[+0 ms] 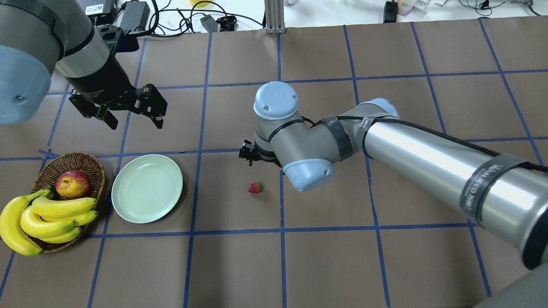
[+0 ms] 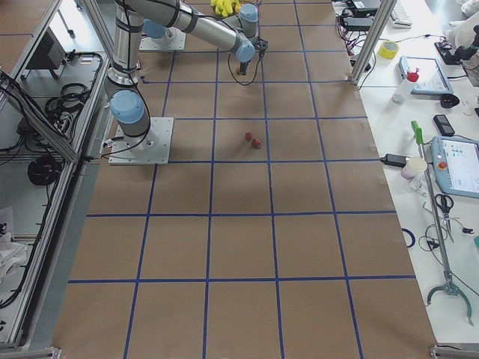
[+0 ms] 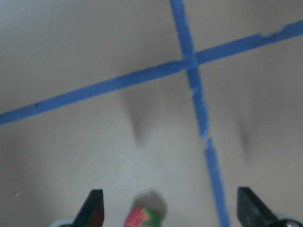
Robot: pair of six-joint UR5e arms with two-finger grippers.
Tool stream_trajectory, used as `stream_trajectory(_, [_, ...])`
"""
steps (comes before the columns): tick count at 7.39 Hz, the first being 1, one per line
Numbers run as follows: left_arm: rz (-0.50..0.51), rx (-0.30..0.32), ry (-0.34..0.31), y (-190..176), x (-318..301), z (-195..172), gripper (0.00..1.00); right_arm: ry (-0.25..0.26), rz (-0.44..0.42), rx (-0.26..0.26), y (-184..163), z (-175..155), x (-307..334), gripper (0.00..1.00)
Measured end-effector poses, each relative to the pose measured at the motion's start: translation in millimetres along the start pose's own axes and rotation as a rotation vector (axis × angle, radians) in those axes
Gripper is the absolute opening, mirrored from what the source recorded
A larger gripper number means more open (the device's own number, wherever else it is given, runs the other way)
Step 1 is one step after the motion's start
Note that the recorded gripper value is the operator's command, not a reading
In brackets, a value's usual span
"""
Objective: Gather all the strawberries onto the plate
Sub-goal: 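Move the right gripper out to the far strawberries and grasp one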
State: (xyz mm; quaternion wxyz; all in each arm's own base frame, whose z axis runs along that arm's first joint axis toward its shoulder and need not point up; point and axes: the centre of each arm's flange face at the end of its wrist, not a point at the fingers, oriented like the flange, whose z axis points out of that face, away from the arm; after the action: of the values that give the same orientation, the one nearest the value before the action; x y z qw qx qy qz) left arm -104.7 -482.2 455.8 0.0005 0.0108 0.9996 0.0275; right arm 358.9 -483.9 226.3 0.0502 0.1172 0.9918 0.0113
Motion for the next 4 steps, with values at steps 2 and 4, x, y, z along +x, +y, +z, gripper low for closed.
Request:
stream_trajectory(2, [0.001, -0.001, 0.000, 0, 0, 0, 1.00, 0.119, -0.110, -0.026, -63, -60, 108, 1.00])
stream_trajectory(4, [0.001, -0.001, 0.001, 0, 0, 0, 1.00, 0.172, -0.214, -0.076, -105, -83, 222, 1.00])
